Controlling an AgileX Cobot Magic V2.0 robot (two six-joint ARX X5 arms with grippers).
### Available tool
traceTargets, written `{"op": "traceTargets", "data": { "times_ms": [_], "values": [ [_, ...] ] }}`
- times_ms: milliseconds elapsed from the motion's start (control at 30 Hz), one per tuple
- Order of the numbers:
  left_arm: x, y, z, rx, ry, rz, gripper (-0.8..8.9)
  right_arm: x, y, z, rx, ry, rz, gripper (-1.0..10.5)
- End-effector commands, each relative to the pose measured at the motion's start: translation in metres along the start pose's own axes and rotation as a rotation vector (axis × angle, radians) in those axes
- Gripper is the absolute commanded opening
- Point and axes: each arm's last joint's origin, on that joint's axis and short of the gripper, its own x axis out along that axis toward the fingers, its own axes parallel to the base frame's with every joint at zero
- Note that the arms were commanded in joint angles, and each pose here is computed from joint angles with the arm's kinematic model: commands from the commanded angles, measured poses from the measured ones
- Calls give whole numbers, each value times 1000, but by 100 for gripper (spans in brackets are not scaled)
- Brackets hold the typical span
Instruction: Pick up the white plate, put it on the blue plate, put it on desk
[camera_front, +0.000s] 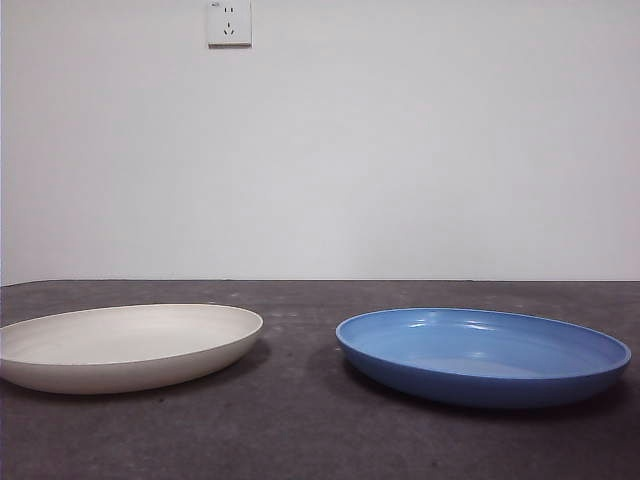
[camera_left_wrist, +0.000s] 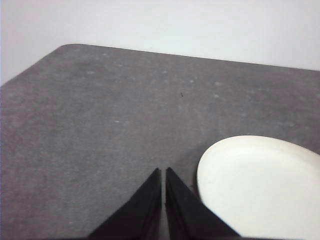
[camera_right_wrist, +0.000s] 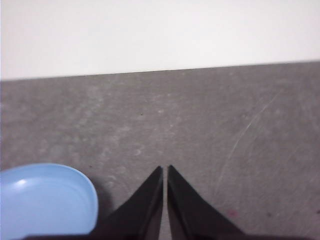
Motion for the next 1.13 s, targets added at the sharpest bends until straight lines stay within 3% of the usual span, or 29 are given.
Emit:
{"op": "traceTargets", "data": {
  "times_ms": [33,267,467,733,867,1133],
  "values": [
    [-5,-3,19,-92,-60,-12,16,-4,4,18,153,-39,29,8],
    [-11,-9,57,-181,-81,-38,16,-5,12,63,195,-16,67,8],
    [-15,-16,105,-159,-55,-59,16,4,22,98,202,62,173,8],
    [-12,-30,175,-101,0,-208,16,19,36,140,218,267,367,8],
    [-6,-35,194,-104,48,-292,16,24,44,153,223,319,439,8],
    [10,-48,210,-105,156,-467,16,22,60,169,127,426,570,8]
  ]
}}
